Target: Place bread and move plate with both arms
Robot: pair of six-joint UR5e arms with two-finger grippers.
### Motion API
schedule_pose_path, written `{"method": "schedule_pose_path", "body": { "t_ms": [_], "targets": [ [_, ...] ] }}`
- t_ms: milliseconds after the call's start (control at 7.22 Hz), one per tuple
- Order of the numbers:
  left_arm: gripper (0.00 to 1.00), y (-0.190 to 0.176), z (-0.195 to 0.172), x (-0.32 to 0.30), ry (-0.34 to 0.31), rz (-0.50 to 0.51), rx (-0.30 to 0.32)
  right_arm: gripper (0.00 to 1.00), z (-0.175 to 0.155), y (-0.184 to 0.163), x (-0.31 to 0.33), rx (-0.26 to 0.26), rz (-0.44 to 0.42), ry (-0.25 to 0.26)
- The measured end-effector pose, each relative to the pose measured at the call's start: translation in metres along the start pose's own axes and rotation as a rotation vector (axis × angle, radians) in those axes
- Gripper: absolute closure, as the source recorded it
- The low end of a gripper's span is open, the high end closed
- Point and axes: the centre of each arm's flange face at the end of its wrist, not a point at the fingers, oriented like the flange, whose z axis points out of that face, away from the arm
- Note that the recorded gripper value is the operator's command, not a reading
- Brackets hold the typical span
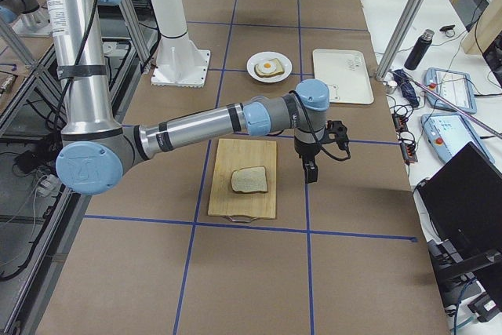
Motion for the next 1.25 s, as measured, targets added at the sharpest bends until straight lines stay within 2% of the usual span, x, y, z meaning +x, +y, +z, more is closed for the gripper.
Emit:
{"method": "schedule_pose_path", "body": {
  "t_ms": [415, 554, 692, 969, 1246],
  "targets": [
    [0.01, 0.000, -0.011, 0.005, -0.027, 0.018, 0.031, 0.00, -0.001, -0.002, -0.002, 0.002, -0.001, -0.005],
    [0.01, 0.005, -0.009, 0.001, -0.037, 0.002, 0.022, 0.00, 0.000, -0.001, -0.001, -0.001, 0.001, -0.006],
    [0.01, 0.013, -0.001, -0.008, -0.033, -0.025, -0.016, 0.00, 0.002, 0.002, 0.001, -0.006, 0.004, -0.008],
    [0.01, 0.028, 0.021, -0.025, -0.013, -0.067, -0.139, 0.00, 0.003, 0.007, 0.001, -0.010, 0.005, -0.018],
    [0.01, 0.038, 0.025, -0.036, -0.026, -0.034, -0.224, 0.00, 0.000, 0.009, -0.002, -0.008, 0.003, -0.034]
  ]
}}
